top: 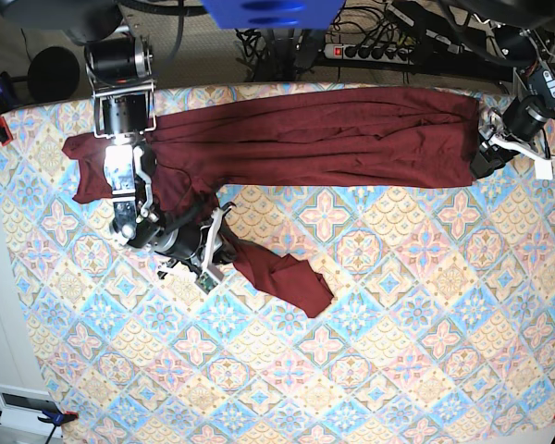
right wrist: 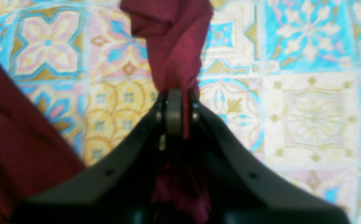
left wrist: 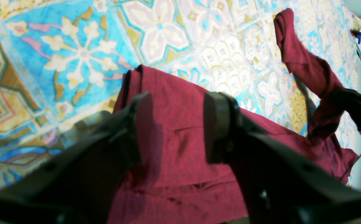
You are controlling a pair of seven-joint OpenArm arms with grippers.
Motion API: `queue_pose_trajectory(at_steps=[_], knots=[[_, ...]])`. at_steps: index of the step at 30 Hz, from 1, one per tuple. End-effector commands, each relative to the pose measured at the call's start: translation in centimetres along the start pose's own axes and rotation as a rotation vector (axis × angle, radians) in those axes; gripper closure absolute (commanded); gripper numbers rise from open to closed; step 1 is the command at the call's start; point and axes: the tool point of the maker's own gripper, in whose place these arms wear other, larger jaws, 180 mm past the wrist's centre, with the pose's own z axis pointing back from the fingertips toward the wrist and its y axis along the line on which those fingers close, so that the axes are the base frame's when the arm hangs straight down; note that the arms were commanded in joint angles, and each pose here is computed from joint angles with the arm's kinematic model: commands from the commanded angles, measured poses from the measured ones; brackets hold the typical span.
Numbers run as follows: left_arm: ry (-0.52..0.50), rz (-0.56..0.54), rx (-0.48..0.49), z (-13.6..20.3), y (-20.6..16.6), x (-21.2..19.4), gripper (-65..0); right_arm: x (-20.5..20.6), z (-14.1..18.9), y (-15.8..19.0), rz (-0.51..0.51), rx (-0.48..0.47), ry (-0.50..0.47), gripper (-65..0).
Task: Layout the t-shirt on the table in an organized manner, then fold the t-shirt properly
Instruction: 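Lift the sleeve with the right gripper onto the folded shirt, then move the left gripper to the sleeve and tuck it along the shirt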
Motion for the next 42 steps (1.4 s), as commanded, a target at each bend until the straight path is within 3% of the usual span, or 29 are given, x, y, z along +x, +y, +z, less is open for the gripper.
queue_pose_trajectory(at_steps=[1,14,21,26,31,35,38,42], knots=[[-0.035,-0.026,-0.014,0.3,-0.4,1.3,-26.8,2.5,1.0,-0.1,0.035,-0.011,-0.071,0.0],[-0.035,-0.01,-0.02,0.1,-0.6,0.8,-26.8,-0.1,5.6,8.7,0.104,0.031,-0.093,0.0],[-0.043,-0.012,-0.025,0.0,-0.8,1.2,-26.8,-3.2,5.7,14.5,0.103,0.157,-0.035,0.0],[-0.041,-0.017,-0.039,-0.4,-1.3,1.3,-26.8,-5.0,5.6,18.5,0.186,0.282,0.021,0.0],[-0.015,-0.038,-0.086,-1.7,-3.0,0.9,-26.9,-5.9,5.4,18.7,0.203,0.299,0.052,-1.1],[-0.007,-0.07,-0.147,-3.2,-5.3,1.4,-27.1,-7.2,5.5,17.7,0.232,0.275,0.148,-12.4],[0.013,-0.101,-0.205,-4.5,-7.6,1.5,-27.1,-7.5,5.7,17.4,0.242,0.269,0.161,-19.8],[0.06,-0.16,-0.304,-6.5,-11.6,0.8,-27.1,-8.2,6.1,16.4,0.252,0.253,0.182,-21.8]])
